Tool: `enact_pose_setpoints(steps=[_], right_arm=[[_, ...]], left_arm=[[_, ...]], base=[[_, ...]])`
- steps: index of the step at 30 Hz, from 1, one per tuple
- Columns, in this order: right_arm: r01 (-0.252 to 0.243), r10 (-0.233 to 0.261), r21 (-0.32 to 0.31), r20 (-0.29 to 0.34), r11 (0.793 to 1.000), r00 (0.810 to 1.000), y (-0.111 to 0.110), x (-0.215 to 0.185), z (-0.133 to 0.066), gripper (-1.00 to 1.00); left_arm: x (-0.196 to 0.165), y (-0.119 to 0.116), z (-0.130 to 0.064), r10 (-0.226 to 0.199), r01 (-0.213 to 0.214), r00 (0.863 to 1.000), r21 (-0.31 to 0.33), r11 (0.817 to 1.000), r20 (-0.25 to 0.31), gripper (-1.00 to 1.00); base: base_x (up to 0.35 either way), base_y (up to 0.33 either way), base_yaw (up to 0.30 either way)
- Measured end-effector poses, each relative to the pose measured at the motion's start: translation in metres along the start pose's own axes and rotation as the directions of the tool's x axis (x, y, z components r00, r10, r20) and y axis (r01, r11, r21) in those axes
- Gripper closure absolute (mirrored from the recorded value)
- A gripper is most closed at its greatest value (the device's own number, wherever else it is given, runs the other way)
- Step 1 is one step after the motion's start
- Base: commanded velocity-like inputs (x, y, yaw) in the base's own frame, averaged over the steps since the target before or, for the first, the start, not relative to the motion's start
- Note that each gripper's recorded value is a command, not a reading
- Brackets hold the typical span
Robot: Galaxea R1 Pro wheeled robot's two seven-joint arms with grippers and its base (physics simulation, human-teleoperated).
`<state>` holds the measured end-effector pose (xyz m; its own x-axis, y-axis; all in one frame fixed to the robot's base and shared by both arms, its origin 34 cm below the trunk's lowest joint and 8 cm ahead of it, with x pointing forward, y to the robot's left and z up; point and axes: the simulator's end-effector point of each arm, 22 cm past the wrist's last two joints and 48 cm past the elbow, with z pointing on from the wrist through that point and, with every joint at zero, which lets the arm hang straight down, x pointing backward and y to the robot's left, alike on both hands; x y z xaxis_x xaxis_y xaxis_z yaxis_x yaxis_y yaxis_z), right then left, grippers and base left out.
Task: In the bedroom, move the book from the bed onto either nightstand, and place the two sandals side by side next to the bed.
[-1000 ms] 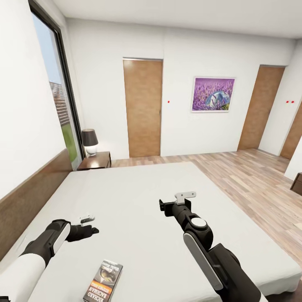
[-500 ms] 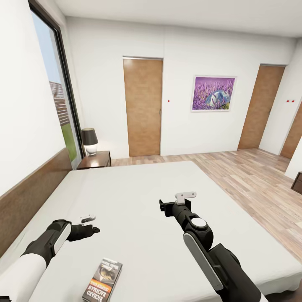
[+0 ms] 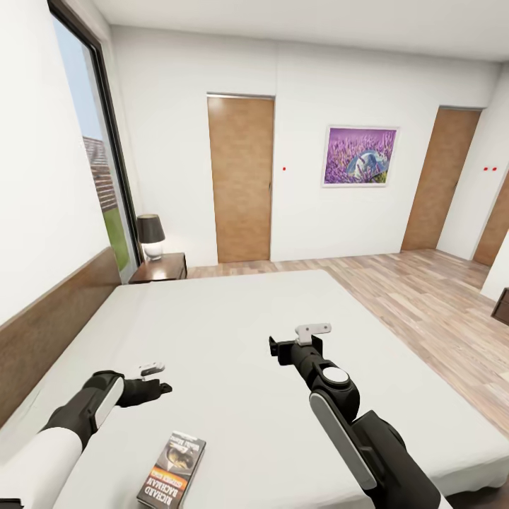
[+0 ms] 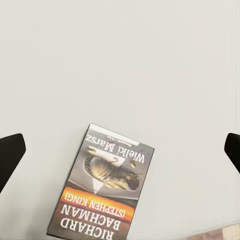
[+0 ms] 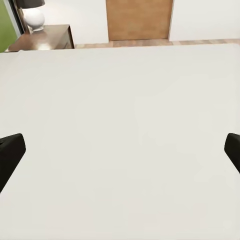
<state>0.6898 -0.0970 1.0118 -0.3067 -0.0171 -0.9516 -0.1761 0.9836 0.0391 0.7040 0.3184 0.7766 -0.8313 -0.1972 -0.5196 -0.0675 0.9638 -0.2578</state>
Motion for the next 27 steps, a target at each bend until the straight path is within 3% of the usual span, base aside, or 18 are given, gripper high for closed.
enact_pose_setpoints(steps=[16, 27], right_arm=[[0.0, 0.0, 0.0, -0.003, 1.0, 1.0, -0.001, 0.026, 0.007, -1.0], [0.011, -0.011, -0.019, -0.004, 1.0, 1.0, 0.01, 0.027, 0.006, -1.0]], left_arm=[[0.016, -0.002, 0.023, -0.003, 0.003, 1.0, 0.015, 1.0, -0.006, -1.0], [0.016, -0.002, 0.023, -0.004, 0.004, 1.0, 0.016, 1.0, -0.005, -1.0]], base=[[0.0, 0.0, 0.0], [0.0, 0.0, 0.0]])
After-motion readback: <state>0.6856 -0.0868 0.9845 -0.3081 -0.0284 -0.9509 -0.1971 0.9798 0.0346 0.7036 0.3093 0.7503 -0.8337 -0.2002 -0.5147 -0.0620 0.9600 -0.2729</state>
